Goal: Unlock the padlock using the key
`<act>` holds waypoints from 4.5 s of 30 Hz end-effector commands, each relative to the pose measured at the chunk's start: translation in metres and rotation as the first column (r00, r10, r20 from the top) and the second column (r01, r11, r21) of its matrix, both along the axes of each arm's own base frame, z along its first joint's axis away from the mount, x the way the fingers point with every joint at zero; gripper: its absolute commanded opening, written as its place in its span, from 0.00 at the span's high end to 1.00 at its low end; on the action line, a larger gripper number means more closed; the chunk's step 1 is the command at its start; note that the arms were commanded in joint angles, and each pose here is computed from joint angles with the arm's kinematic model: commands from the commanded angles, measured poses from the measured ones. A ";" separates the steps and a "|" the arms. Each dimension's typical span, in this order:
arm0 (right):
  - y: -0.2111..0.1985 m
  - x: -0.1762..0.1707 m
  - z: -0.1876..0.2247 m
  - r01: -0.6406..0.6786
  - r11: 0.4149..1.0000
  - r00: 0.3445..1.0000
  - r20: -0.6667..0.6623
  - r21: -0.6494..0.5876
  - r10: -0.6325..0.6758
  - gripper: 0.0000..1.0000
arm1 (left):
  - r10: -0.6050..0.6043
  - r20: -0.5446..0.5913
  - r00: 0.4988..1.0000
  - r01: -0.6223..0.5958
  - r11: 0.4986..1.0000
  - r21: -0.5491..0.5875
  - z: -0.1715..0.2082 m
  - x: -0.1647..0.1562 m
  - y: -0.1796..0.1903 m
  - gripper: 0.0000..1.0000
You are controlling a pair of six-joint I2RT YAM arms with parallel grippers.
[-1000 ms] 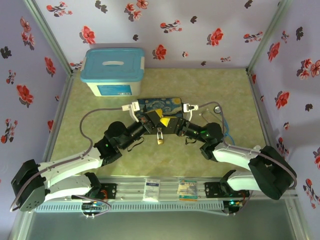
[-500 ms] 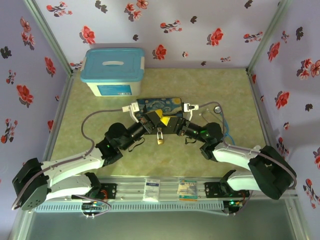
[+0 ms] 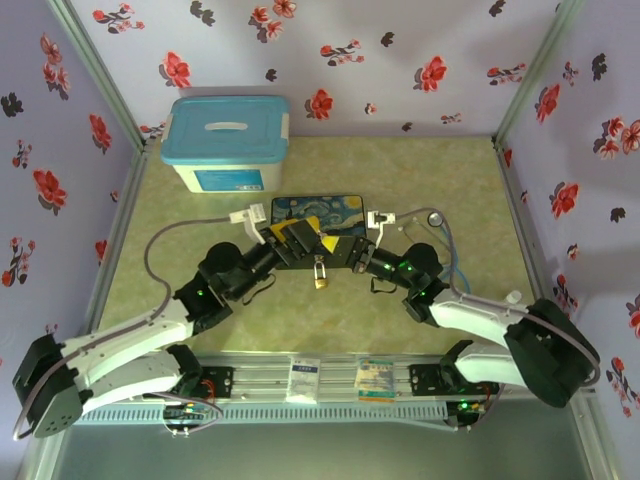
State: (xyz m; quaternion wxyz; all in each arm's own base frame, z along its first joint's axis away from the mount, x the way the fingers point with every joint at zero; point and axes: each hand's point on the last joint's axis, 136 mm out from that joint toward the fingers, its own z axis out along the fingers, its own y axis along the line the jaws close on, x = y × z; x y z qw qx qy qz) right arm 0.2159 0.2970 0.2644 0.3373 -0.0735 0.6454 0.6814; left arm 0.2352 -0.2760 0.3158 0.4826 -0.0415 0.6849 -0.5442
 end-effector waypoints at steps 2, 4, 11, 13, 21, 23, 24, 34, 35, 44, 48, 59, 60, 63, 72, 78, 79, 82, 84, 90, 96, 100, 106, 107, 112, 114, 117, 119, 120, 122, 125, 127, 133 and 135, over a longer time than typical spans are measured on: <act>-0.013 0.009 -0.035 0.115 0.974 0.993 -0.014 -0.196 -0.120 1.00 | 0.102 -0.017 0.995 -0.098 0.982 0.163 -0.006 0.009 0.025 0.00; -0.022 0.011 -0.046 0.154 0.951 0.986 -0.022 -0.268 -0.166 1.00 | 0.120 -0.074 0.990 -0.100 0.968 0.231 -0.021 0.011 0.027 0.00; -0.065 0.006 -0.100 0.240 0.808 0.946 -0.057 -0.538 -0.319 1.00 | 0.094 -0.295 0.951 0.008 0.945 0.327 -0.103 0.002 0.004 0.02; -0.074 0.000 -0.108 0.246 0.789 0.940 -0.058 -0.564 -0.335 1.00 | 0.090 -0.323 0.942 0.031 0.936 0.351 -0.119 -0.001 -0.002 0.03; -0.095 -0.011 -0.129 0.275 0.763 0.921 -0.067 -0.585 -0.383 1.00 | 0.017 -0.393 0.919 0.145 0.914 0.379 -0.169 -0.007 -0.023 0.11; -0.095 -0.011 -0.133 0.268 0.758 0.923 -0.068 -0.595 -0.379 1.00 | 0.007 -0.400 0.916 0.164 0.906 0.391 -0.179 -0.008 -0.027 0.15; -0.095 -0.012 -0.136 0.264 0.755 0.923 -0.069 -0.600 -0.378 1.00 | -0.003 -0.399 0.917 0.171 0.907 0.386 -0.184 -0.008 -0.029 0.15; -0.093 -0.012 -0.149 0.248 0.761 0.922 -0.094 -0.599 -0.375 1.00 | -0.072 -0.367 0.927 0.246 0.857 0.452 -0.217 0.000 -0.038 0.25; -0.093 -0.012 -0.150 0.249 0.760 0.921 -0.095 -0.600 -0.377 1.00 | -0.072 -0.361 0.930 0.244 0.855 0.458 -0.218 0.001 -0.037 0.25; -0.097 -0.013 -0.159 0.253 0.751 0.916 -0.100 -0.610 -0.389 1.00 | -0.067 -0.368 0.927 0.263 0.817 0.513 -0.238 0.008 -0.043 0.29; -0.097 -0.014 -0.161 0.255 0.752 0.914 -0.103 -0.608 -0.393 1.00 | -0.084 -0.363 0.928 0.273 0.817 0.509 -0.245 0.008 -0.047 0.36; -0.100 -0.014 -0.167 0.260 0.743 0.908 -0.107 -0.616 -0.406 1.00 | -0.084 -0.404 0.911 0.313 0.781 0.541 -0.266 0.009 -0.054 0.51; -0.100 -0.014 -0.167 0.261 0.743 0.908 -0.106 -0.616 -0.406 1.00 | -0.083 -0.406 0.910 0.313 0.779 0.543 -0.267 0.010 -0.054 0.51; -0.100 -0.014 -0.169 0.260 0.742 0.906 -0.109 -0.618 -0.408 1.00 | -0.072 -0.416 0.906 0.314 0.775 0.549 -0.271 0.010 -0.054 0.53; -0.100 -0.013 -0.175 0.261 0.741 0.903 -0.114 -0.618 -0.414 1.00 | -0.042 -0.436 0.899 0.308 0.767 0.562 -0.278 0.012 -0.052 0.65; -0.090 -0.009 -0.179 0.233 0.761 0.908 -0.143 -0.606 -0.393 1.00 | 0.011 -0.455 0.891 0.282 0.770 0.572 -0.284 0.013 -0.048 0.68; -0.088 -0.008 -0.180 0.230 0.763 0.909 -0.147 -0.604 -0.391 1.00 | 0.016 -0.456 0.890 0.278 0.774 0.569 -0.285 0.013 -0.049 0.70; -0.084 -0.006 -0.181 0.222 0.768 0.910 -0.155 -0.601 -0.385 1.00 | 0.012 -0.458 0.889 0.282 0.773 0.568 -0.287 0.011 -0.053 0.73; -0.083 -0.006 -0.182 0.219 0.768 0.910 -0.158 -0.602 -0.384 1.00 | 0.012 -0.455 0.890 0.280 0.774 0.568 -0.286 0.012 -0.054 0.73; -0.082 -0.005 -0.184 0.215 0.768 0.908 -0.166 -0.603 -0.385 1.00 | 0.062 -0.457 0.887 0.241 0.783 0.574 -0.284 0.015 -0.049 0.80; -0.074 -0.007 -0.189 0.185 0.787 0.900 -0.220 -0.589 -0.375 1.00 | 0.071 -0.474 0.878 0.227 0.810 0.541 -0.281 0.014 -0.051 0.85; -0.063 -0.011 -0.195 0.141 0.823 0.884 -0.305 -0.550 -0.355 1.00 | 0.074 -0.478 0.875 0.212 0.829 0.517 -0.274 0.015 -0.051 0.88; -0.051 -0.017 -0.195 0.104 0.904 0.853 -0.430 -0.416 -0.296 1.00 | 0.059 -0.478 0.876 0.176 0.884 0.432 -0.252 0.018 -0.058 0.92; -0.050 -0.018 -0.196 0.097 0.906 0.851 -0.438 -0.412 -0.290 1.00 | 0.054 -0.479 0.876 0.176 0.889 0.422 -0.249 0.018 -0.059 0.93; -0.042 -0.022 -0.199 0.042 0.909 0.865 -0.440 -0.416 -0.241 1.00 | 0.033 -0.474 0.880 0.166 0.913 0.372 -0.234 0.020 -0.063 0.98; -0.038 -0.024 -0.194 0.027 0.923 0.877 -0.434 -0.383 -0.206 1.00 | 0.030 -0.473 0.880 0.159 0.921 0.355 -0.229 0.021 -0.063 1.00; -0.034 -0.026 -0.189 0.009 0.940 0.886 -0.434 -0.342 -0.167 1.00 | 0.030 -0.474 0.880 0.146 0.933 0.330 -0.225 0.022 -0.063 1.00; -0.034 -0.026 -0.191 0.000 0.945 0.884 -0.441 -0.328 -0.153 1.00 | 0.026 -0.477 0.878 0.141 0.940 0.311 -0.223 0.023 -0.064 1.00; -0.033 -0.027 -0.190 -0.010 0.951 0.887 -0.442 -0.309 -0.135 1.00 | 0.026 -0.481 0.876 0.135 0.946 0.296 -0.222 0.024 -0.064 1.00; -0.029 -0.027 -0.186 -0.021 0.961 0.888 -0.447 -0.275 -0.108 1.00 | 0.022 -0.483 0.875 0.126 0.954 0.272 -0.220 0.024 -0.064 1.00; -0.026 -0.024 -0.187 -0.020 0.971 0.882 -0.462 -0.238 -0.096 1.00 | 0.020 -0.487 0.873 0.116 0.962 0.249 -0.218 0.025 -0.063 1.00; -0.026 -0.021 -0.189 -0.008 0.977 0.874 -0.476 -0.213 -0.096 1.00 | 0.018 -0.486 0.874 0.107 0.968 0.229 -0.216 0.026 -0.062 1.00; -0.026 -0.018 -0.196 -0.006 0.974 0.861 -0.497 -0.226 -0.110 1.00 | 0.022 -0.485 0.874 0.086 0.976 0.199 -0.209 0.028 -0.056 1.00; -0.031 -0.016 -0.200 0.007 0.973 0.850 -0.511 -0.231 -0.127 1.00 | 0.022 -0.481 0.876 0.081 0.978 0.192 -0.207 0.029 -0.055 1.00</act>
